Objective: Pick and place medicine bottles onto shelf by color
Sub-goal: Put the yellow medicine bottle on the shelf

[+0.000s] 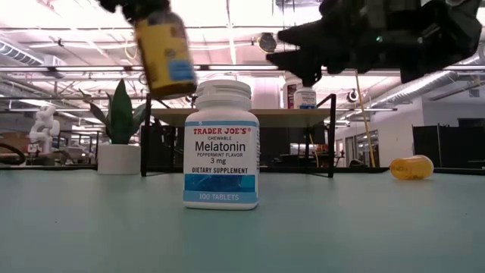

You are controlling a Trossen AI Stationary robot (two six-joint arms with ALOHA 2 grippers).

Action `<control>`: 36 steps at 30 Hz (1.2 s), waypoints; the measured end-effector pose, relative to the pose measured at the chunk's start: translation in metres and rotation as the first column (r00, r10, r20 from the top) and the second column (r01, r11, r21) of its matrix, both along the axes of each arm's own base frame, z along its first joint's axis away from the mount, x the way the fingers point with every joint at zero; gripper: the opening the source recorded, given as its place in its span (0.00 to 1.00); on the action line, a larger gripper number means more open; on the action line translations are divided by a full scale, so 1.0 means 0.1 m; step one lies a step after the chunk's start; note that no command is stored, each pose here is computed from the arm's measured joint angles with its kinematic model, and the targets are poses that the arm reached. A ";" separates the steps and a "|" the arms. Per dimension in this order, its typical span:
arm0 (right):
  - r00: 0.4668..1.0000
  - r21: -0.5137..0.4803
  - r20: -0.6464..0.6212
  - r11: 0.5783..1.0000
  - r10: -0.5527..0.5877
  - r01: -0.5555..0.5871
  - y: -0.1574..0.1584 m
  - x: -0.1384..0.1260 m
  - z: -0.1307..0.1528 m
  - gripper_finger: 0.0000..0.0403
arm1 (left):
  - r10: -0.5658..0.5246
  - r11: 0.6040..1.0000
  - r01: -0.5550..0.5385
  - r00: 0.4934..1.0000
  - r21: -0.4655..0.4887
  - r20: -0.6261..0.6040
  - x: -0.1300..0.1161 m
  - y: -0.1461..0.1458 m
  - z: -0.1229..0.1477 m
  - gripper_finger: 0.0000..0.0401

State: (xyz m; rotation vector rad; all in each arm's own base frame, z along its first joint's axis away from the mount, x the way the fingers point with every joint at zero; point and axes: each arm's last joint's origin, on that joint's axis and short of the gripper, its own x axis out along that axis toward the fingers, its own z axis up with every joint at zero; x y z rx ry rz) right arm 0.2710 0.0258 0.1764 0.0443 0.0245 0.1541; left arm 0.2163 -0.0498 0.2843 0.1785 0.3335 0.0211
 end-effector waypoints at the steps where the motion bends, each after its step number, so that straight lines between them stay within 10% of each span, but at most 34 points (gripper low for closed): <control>1: 1.000 0.014 0.001 1.000 -0.016 0.016 -0.01 0.01 -0.01 0.73 | -0.033 0.999 0.032 0.999 0.029 0.015 0.07 -0.02 -0.02 0.58; 11: 0.995 0.010 -0.090 0.999 0.037 -0.036 -0.11 0.33 0.19 0.92 | -0.062 0.965 0.022 0.987 0.262 0.147 0.58 0.04 -0.20 0.43; 21: 0.893 -0.118 -0.411 0.982 -0.181 0.145 -0.16 0.11 0.11 0.93 | 0.062 0.993 -0.072 0.993 0.095 0.104 0.56 0.18 -0.24 0.25; 28: 0.765 -0.143 -0.616 0.982 -0.188 0.125 -0.06 -0.36 0.15 0.93 | 0.087 0.996 -0.088 0.996 0.032 0.031 0.70 0.20 -0.46 0.47; 36: 0.784 -0.093 -0.602 0.989 -0.147 0.114 -0.02 -0.69 -0.33 0.93 | 0.031 1.000 -0.031 1.000 0.007 -0.003 0.87 0.20 -0.70 0.74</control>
